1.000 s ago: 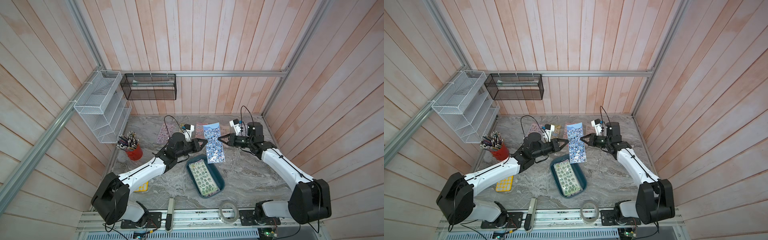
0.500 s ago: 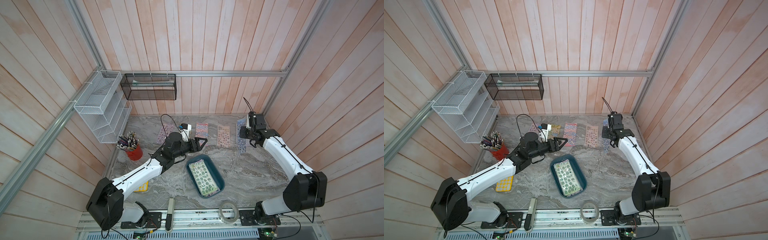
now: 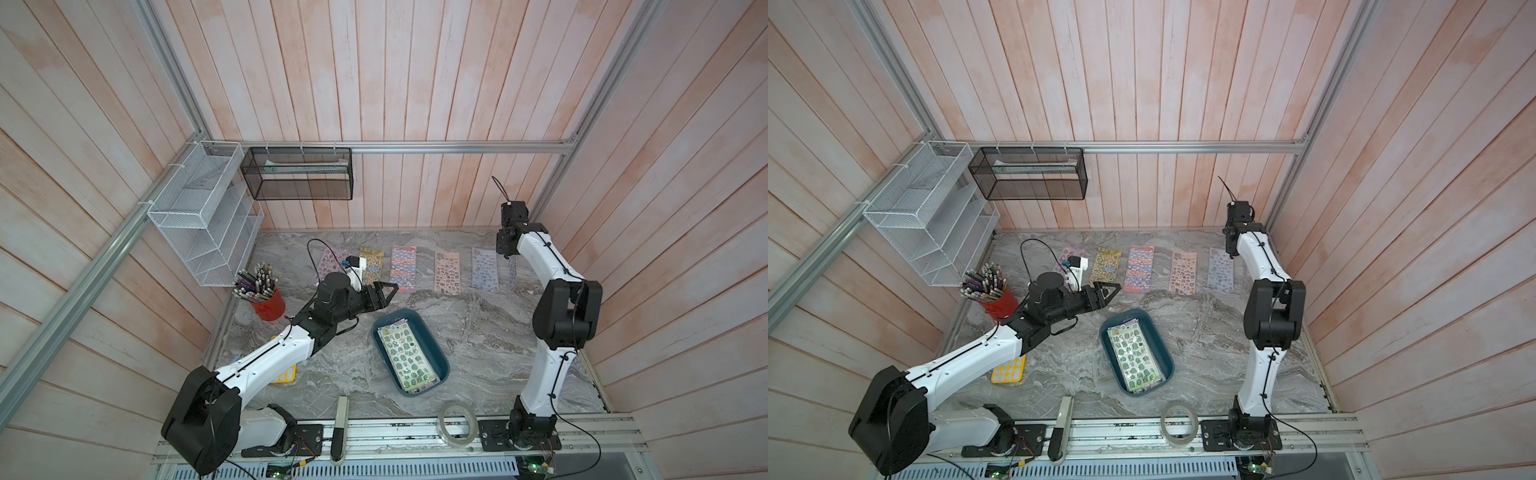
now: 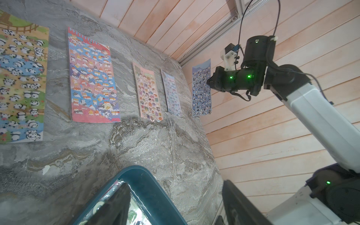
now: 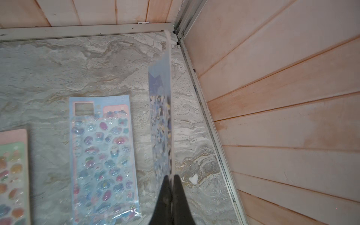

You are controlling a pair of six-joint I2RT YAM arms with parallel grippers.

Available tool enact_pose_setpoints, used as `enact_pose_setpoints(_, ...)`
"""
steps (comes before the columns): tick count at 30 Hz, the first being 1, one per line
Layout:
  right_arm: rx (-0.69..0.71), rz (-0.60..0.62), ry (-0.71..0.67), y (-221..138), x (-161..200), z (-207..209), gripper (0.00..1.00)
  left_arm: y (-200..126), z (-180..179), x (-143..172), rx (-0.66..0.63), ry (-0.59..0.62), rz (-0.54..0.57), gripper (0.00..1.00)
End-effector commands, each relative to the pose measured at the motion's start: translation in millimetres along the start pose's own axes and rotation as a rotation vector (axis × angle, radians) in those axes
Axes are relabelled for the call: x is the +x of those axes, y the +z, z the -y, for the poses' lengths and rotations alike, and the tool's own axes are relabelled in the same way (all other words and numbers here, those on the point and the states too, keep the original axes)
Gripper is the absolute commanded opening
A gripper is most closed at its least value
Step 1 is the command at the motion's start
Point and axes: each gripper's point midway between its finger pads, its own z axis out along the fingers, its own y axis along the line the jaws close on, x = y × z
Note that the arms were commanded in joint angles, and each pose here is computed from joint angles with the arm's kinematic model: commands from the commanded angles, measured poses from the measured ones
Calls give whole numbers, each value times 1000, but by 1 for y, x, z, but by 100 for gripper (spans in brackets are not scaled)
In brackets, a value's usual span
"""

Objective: Take the stickers out of the storage box
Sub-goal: Place the sticker at the center of the board.

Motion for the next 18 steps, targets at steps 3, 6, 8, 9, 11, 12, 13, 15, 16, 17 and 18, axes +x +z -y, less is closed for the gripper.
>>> enact_pose_setpoints(3,-26,-144,-41,28,23,14,0,0,1,-1,7,11,-14,77)
enact_pose_setpoints(6,-87,-194,-16,45,38,15,0,3,1,1,25,-15,-22,77)
enact_pose_setpoints(8,-112,-220,0,56,47,17,0,6,2,2,39,-27,-29,77)
enact_pose_setpoints(9,-133,-233,7,60,50,17,0,8,3,2,44,-28,-35,77)
enact_pose_setpoints(11,-160,-253,29,69,56,18,0,12,4,2,45,-28,-57,77)
enact_pose_setpoints(12,-151,-256,28,72,58,21,0,13,6,1,46,-25,-67,77)
enact_pose_setpoints(13,-117,-262,25,78,60,28,0,14,7,1,49,-23,-76,77)
enact_pose_setpoints(15,-86,-277,24,90,66,35,0,13,11,0,61,-21,-80,76)
enact_pose_setpoints(16,-79,-285,33,96,69,37,0,12,12,0,62,-23,-79,76)
enact_pose_setpoints(17,-51,-292,29,101,72,41,0,11,12,0,62,-26,-72,76)
enact_pose_setpoints(18,-14,-299,18,106,74,46,0,8,11,0,60,-31,-65,77)
